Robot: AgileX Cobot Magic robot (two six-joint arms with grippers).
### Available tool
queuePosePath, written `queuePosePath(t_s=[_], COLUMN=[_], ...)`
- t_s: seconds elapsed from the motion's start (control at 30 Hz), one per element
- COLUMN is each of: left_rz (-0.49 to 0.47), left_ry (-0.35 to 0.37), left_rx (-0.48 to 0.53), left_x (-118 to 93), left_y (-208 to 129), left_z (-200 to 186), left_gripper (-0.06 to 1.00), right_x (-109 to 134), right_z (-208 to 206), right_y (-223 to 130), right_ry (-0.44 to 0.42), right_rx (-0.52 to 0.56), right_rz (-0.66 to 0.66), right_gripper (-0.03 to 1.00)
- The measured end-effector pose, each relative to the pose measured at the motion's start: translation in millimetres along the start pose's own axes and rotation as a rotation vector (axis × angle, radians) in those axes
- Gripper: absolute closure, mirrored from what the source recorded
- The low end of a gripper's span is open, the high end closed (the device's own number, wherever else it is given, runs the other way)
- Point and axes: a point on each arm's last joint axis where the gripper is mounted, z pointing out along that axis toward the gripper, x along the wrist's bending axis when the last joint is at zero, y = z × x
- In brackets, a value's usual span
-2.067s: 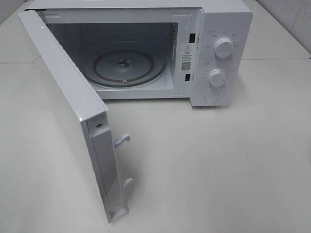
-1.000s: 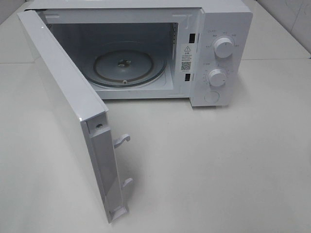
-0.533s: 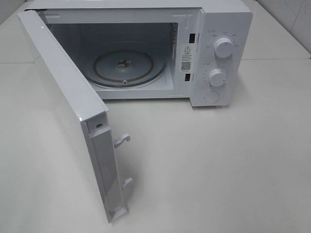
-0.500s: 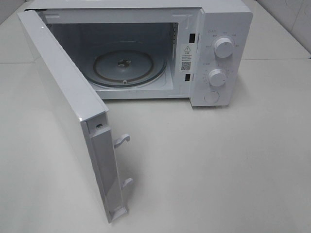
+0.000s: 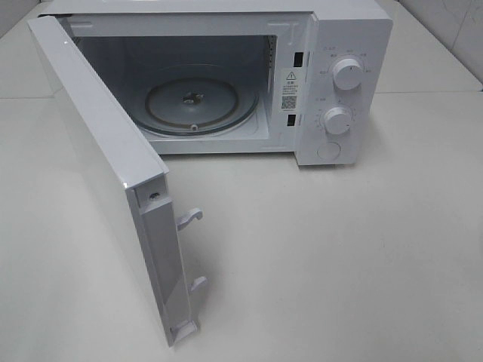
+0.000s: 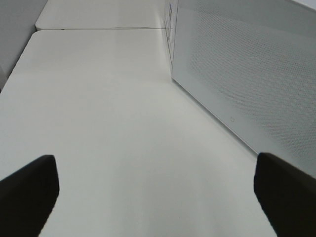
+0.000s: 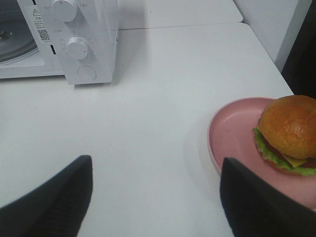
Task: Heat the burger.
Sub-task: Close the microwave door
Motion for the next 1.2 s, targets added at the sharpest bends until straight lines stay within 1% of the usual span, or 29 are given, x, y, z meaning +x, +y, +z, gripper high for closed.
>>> queuePosePath(t_s=[1.2], left_rz=[0.0], left_ry=[0.0], left_rx=[0.0], left_x=[0.0], left_y=[0.0], left_z=[0.0], left_gripper=[-0.05], right_x=[0.0], right_z=[0.0], right_y=[0.0], right_ry=[0.0], right_rx=[0.0], right_rz=[0.0], right_gripper=[0.28])
